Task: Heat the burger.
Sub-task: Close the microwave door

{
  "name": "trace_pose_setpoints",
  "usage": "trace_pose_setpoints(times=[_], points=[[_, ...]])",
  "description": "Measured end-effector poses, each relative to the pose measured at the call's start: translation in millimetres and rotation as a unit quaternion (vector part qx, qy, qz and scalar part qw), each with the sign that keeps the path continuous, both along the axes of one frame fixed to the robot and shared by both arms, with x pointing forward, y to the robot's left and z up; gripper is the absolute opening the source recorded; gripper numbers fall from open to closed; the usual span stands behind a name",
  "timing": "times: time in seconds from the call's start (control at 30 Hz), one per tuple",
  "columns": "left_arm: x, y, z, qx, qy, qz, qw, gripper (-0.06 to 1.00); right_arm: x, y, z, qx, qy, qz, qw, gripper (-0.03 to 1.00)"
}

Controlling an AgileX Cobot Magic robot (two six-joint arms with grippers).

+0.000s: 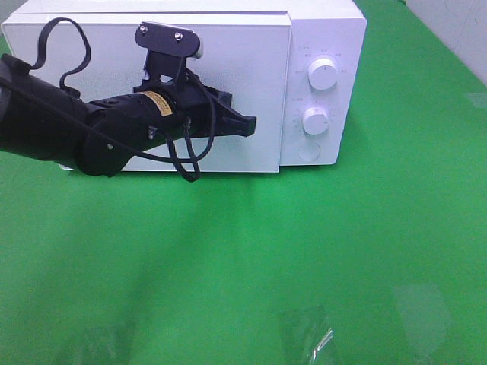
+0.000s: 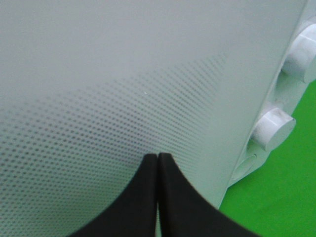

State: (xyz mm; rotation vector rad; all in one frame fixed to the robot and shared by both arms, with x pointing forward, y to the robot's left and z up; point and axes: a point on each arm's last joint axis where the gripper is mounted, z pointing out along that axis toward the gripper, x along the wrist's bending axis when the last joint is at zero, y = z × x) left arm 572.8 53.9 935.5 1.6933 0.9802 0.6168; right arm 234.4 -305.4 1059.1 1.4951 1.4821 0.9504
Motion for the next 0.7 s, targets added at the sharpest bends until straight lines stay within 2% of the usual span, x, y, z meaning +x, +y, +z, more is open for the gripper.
trace_pose_setpoints(times=[0.33, 0.43, 0.7], points=[[10, -16, -6, 0.009, 0.007, -0.014, 1.000, 0.00, 0, 0, 0, 0.000, 0.000, 0.000, 1.000, 0.75], [14, -18, -4, 0.002, 0.002, -0.008, 1.000, 0.00, 0, 0, 0, 0.000, 0.000, 0.000, 1.000, 0.75], [17, -21, -3, 0.019, -0.002, -0.012, 1.000, 0.00, 0, 0, 0, 0.000, 0.000, 0.000, 1.000, 0.75]])
